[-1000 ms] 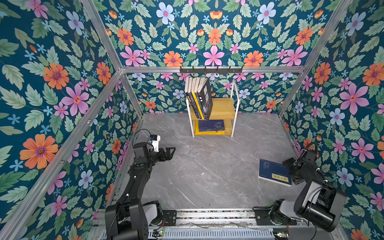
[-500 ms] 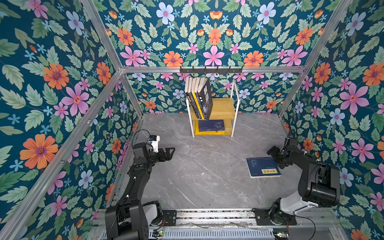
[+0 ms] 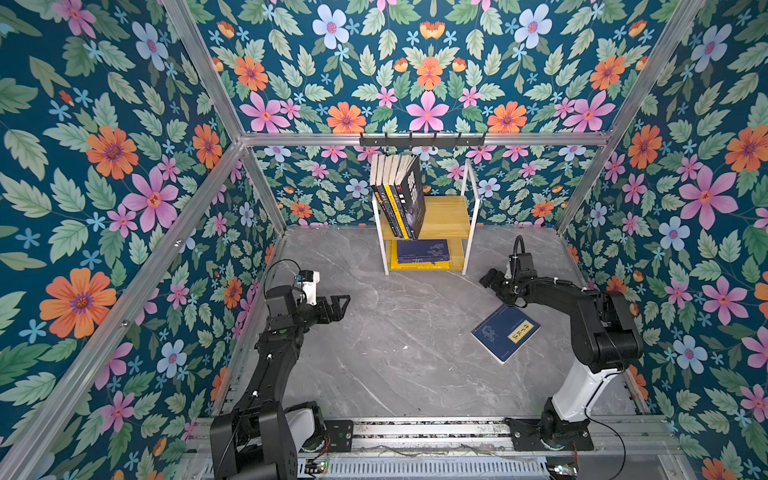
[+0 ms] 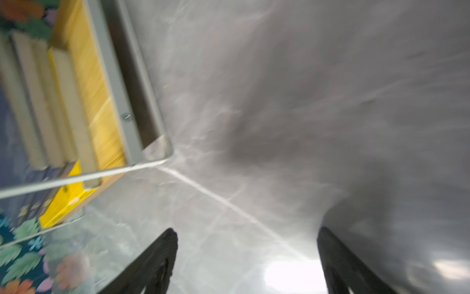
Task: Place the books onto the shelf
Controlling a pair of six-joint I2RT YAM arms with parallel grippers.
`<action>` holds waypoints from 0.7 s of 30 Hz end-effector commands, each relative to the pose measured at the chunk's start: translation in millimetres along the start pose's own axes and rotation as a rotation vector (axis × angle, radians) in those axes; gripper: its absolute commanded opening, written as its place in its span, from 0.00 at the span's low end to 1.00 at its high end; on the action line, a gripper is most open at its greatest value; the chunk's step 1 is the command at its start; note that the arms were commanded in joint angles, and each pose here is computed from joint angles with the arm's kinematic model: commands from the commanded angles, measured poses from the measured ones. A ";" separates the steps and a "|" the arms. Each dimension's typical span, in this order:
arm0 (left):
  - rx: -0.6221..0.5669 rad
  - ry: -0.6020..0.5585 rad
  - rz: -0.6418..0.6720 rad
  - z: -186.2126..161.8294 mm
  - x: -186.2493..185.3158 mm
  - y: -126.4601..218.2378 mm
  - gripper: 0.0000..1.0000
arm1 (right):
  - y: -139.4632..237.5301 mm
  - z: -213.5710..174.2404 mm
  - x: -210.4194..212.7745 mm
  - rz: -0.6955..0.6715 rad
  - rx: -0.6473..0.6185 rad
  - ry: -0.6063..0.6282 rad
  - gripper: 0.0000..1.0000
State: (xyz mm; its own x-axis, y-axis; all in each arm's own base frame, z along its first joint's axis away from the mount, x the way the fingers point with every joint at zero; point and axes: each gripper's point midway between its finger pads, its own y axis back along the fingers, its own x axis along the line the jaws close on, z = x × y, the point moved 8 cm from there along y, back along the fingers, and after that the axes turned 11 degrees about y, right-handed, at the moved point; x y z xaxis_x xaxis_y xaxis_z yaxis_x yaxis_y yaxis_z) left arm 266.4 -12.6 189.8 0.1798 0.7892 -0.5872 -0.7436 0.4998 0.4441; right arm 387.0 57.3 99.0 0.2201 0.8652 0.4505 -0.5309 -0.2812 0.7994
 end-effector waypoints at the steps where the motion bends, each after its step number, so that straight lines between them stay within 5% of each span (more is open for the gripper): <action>1: -0.014 -0.024 0.005 4.1 -0.7 1.5 1.00 | -3.9 -34.8 -4.9 -0.057 0.176 -0.102 0.86; 11: -0.004 -0.025 -0.008 1.1 -3.2 -1.2 1.00 | 86.5 -16.5 -33.7 -0.144 0.014 -0.130 0.88; 16: 0.005 -0.010 0.001 -0.3 -1.1 -3.8 1.00 | 123.2 -39.0 -61.9 -0.220 -0.036 -0.159 0.89; 21: 0.010 0.008 -0.006 0.3 -0.2 -6.0 1.00 | 120.9 -74.5 -77.8 -0.258 0.033 -0.198 0.89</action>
State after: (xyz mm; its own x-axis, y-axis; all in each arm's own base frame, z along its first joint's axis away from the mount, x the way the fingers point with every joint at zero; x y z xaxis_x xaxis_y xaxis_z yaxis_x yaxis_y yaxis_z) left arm 268.1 -16.4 184.7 0.1756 0.7841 -0.5953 -0.7268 0.5111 0.4589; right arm 261.1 -13.1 142.8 0.4644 0.8213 0.3314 -0.4754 -0.0846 0.8757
